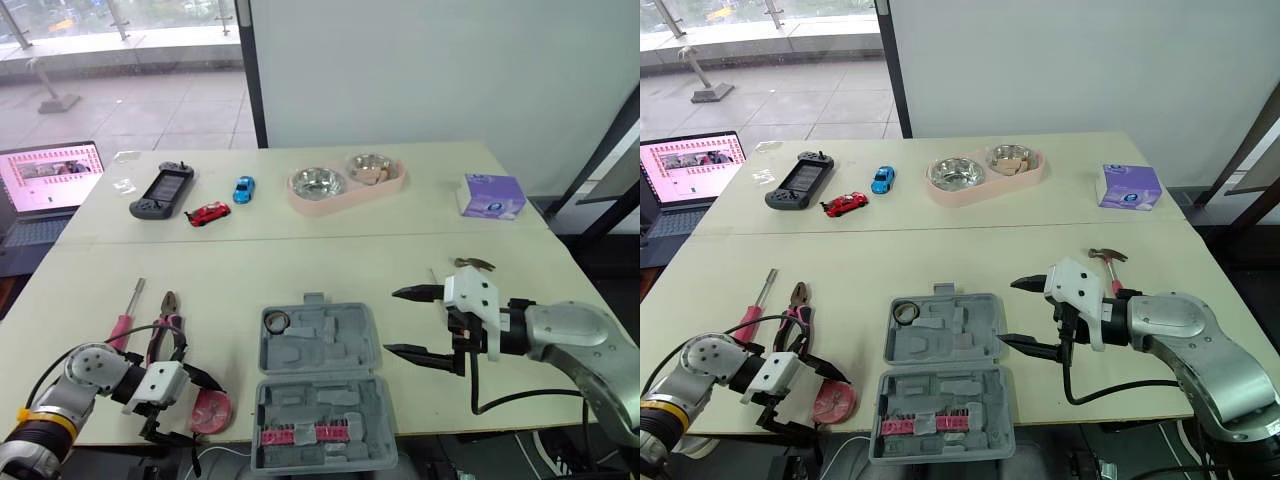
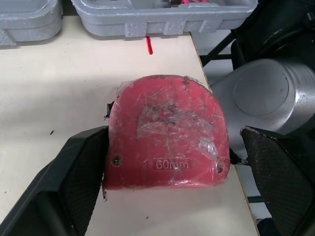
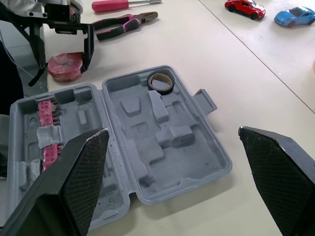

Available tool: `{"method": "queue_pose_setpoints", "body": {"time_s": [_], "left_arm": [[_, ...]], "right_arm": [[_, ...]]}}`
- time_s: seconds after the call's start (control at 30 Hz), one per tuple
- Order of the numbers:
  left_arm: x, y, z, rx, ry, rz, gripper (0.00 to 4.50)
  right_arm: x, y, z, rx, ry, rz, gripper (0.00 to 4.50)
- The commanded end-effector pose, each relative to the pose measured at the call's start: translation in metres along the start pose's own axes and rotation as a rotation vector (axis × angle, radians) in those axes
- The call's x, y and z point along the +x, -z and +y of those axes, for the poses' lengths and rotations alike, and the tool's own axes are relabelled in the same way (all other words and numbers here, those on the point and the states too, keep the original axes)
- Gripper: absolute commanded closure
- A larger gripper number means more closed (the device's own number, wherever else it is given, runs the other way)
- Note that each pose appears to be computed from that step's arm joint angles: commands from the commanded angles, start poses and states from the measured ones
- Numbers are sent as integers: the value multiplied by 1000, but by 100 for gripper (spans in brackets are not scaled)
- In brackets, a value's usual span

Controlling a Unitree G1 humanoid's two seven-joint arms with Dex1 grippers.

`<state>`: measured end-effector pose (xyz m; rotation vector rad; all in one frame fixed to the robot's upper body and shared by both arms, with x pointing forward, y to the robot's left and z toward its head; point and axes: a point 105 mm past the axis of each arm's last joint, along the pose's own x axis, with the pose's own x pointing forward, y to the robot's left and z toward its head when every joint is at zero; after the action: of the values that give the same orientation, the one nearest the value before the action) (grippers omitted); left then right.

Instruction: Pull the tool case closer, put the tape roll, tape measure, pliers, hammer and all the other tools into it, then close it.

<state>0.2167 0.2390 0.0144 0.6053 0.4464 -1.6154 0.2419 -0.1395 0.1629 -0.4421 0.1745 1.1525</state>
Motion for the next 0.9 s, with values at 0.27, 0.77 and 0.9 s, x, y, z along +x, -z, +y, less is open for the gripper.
{"method": "queue_pose_setpoints", "body": {"time_s": [0.27, 0.77, 0.9], "left_arm": [[-8, 3, -4, -27, -15, 19, 158], [-32, -171, 42, 78, -269, -205, 158], [-3, -183, 56, 133, -333, -204, 158]], "right_arm": [[1, -9, -4, -39, -5, -25, 0], [40, -23, -2, 349, -182, 119, 0], [58, -23, 6, 722, -326, 177, 0]]}}
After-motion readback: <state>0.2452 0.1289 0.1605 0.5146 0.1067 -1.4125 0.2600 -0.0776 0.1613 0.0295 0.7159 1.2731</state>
